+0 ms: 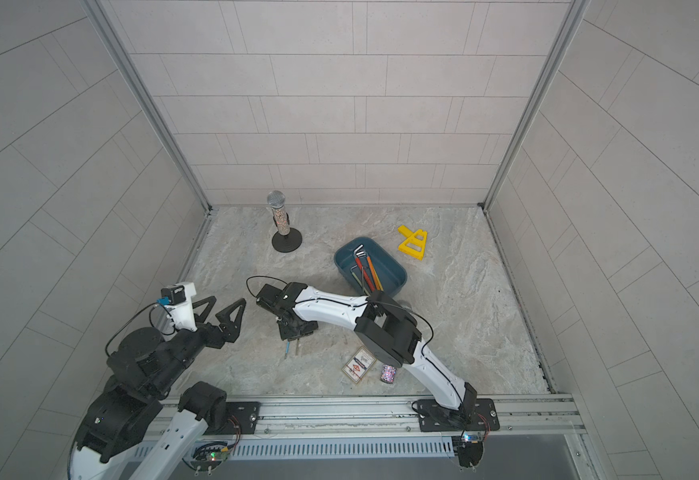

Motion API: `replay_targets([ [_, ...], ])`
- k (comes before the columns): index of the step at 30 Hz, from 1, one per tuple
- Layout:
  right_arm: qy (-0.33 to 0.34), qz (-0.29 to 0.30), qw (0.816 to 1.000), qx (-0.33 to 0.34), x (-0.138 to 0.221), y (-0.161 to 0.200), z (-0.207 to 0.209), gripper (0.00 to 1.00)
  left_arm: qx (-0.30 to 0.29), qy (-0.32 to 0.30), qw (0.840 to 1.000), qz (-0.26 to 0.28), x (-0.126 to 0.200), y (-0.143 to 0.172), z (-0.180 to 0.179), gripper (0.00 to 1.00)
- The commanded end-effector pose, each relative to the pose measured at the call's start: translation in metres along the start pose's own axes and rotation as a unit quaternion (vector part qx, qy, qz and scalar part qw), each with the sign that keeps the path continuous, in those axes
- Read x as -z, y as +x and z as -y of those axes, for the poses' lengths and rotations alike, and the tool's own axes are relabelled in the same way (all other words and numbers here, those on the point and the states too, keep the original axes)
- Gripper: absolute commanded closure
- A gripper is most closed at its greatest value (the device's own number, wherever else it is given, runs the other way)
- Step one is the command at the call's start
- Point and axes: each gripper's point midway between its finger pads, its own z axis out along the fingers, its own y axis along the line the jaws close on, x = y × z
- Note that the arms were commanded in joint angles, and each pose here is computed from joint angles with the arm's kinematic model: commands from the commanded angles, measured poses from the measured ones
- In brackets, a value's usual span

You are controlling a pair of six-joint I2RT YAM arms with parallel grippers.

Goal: Put the hex key on the desktop into the storage box
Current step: Pick up the Allen key from the center of the board.

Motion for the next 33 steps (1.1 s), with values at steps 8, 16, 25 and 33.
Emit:
replay_targets([
  [8,0.037,-0.018,0.999,-0.023,-0.017,0.011,0.012,0.8,0.003,0.003,1.0,0.007,0.0,-0.002,0.001,0.03],
  [16,0.043,-0.009,0.998,-0.043,-0.016,0.008,0.02,0.89,0.003,0.005,1.0,0.007,0.0,-0.002,0.001,0.03],
  [25,0.038,0.003,0.998,-0.049,-0.007,0.004,0.02,1.0,0.003,0.005,1.0,0.006,0.0,-0.002,0.001,0.03],
  [33,0.042,0.036,0.998,-0.041,0.017,-0.008,0.024,1.0,0.004,0.005,1.0,0.005,-0.001,-0.001,0.001,0.03],
])
